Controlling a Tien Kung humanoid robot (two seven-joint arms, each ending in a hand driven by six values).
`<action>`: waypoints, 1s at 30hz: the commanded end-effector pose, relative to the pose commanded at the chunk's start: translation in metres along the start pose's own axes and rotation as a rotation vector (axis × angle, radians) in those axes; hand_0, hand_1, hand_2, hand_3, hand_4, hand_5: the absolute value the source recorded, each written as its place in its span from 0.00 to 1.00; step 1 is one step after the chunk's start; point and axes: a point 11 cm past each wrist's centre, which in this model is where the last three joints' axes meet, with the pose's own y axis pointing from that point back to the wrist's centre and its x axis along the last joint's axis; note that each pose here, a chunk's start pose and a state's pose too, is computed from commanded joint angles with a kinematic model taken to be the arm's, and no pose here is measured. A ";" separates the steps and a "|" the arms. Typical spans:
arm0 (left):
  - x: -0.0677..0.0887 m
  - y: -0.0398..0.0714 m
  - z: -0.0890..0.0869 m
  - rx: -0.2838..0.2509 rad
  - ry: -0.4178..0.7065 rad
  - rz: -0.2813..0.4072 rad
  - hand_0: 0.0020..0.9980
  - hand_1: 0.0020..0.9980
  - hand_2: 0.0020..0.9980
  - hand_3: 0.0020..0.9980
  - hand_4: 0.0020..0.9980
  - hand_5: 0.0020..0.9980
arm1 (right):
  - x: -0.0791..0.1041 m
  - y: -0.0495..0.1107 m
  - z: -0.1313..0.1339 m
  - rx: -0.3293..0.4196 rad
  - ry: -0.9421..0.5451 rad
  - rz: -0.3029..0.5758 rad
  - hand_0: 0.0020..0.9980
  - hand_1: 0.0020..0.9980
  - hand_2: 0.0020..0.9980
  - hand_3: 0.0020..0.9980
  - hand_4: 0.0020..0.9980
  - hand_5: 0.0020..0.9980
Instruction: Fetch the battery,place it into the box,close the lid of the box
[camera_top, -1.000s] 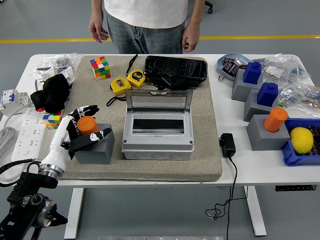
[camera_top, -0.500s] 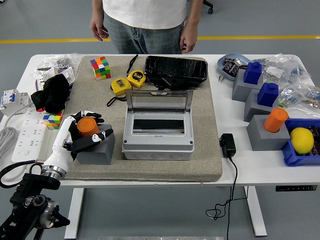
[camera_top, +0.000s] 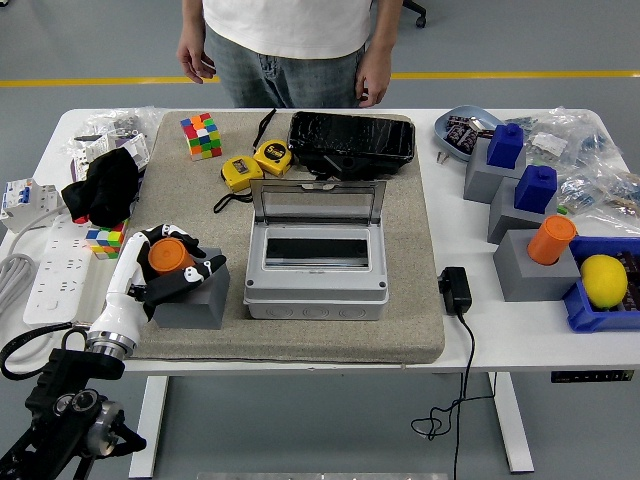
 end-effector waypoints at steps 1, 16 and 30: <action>0.000 0.000 0.000 0.000 0.001 0.004 0.20 0.26 0.27 0.26 1.00 0.00 | 0.000 0.000 0.000 0.000 0.000 0.000 0.94 0.83 0.80 0.80 1.00 1.00; 0.003 0.000 0.003 -0.016 0.004 0.051 0.08 0.07 0.15 0.15 1.00 0.00 | 0.000 0.000 -0.001 0.002 -0.001 0.001 0.94 0.83 0.80 0.80 1.00 1.00; 0.002 0.000 0.005 -0.029 0.014 0.070 0.08 0.06 0.14 0.14 1.00 0.00 | 0.001 0.000 -0.001 0.001 -0.002 0.001 0.94 0.83 0.80 0.80 1.00 1.00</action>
